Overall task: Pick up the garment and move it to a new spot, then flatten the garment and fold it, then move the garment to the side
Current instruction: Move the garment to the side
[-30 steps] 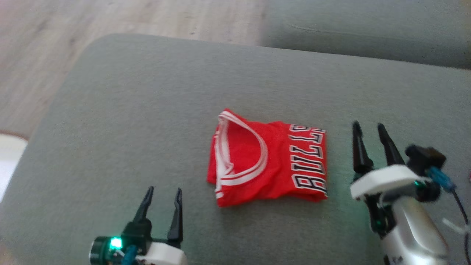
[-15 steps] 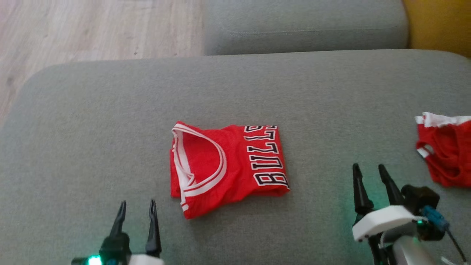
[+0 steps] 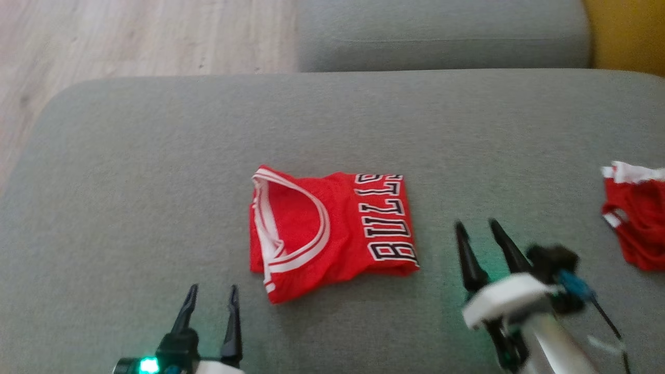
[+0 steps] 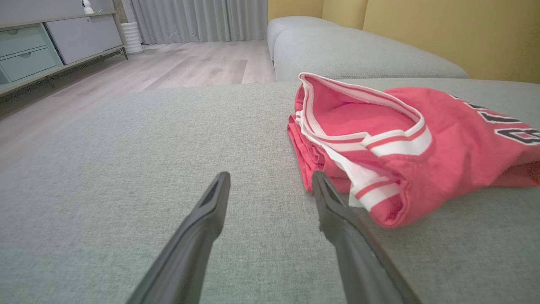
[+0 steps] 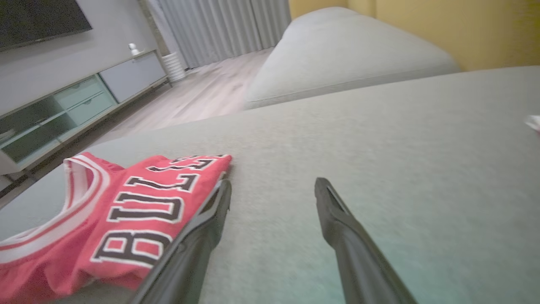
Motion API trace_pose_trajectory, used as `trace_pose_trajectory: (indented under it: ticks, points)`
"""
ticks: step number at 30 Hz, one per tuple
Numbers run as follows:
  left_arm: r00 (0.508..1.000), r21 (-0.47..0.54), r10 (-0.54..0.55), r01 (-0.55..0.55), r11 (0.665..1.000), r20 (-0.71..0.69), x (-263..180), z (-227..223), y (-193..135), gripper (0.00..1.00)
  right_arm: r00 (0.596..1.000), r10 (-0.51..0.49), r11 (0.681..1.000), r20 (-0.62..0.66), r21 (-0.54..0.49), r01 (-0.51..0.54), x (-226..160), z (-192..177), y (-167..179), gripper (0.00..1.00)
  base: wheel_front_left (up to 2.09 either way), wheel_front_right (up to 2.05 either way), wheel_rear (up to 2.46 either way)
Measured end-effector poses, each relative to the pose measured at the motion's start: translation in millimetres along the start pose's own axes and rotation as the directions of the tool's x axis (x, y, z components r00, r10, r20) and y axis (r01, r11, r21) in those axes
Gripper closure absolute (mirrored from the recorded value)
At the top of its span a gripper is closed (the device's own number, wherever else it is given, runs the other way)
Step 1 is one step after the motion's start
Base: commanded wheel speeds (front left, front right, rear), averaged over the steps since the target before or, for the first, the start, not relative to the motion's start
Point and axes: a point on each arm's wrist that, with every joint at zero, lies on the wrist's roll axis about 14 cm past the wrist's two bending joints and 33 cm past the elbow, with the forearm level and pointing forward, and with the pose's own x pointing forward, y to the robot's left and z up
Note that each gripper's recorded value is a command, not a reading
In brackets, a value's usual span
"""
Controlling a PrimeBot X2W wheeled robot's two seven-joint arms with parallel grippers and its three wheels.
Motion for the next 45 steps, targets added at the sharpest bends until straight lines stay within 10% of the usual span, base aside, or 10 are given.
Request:
trace_pose_trajectory:
  ticks: [13,16,32,45]
  points:
    - [0.995,-0.020,0.078,-0.080,0.997,-0.066,-20.7,-21.5,23.2,0.00,0.938,0.130,0.982,-0.322,-0.087,-0.166,52.3,-67.1,41.2,0.00,0.00,0.00,0.00]
    - [0.992,-0.034,0.094,-0.097,0.995,-0.078,-22.2,-24.7,27.0,0.00,0.933,0.141,0.979,-0.331,-0.096,-0.182,60.1,-67.1,44.7,1.00,0.00,0.00,0.00]
    - [0.984,0.000,-0.180,0.180,0.984,0.013,35.0,12.0,-52.0,0.00,0.990,-0.066,0.994,-0.126,-0.094,0.054,33.6,-4.9,-34.8,1.00,0.00,0.00,0.00]
    - [0.801,0.047,-0.597,0.595,0.802,0.038,78.2,29.2,-207.6,0.00,0.919,-0.395,0.918,-0.001,-0.037,0.395,-54.6,25.4,-142.3,1.00,0.00,0.00,0.00]
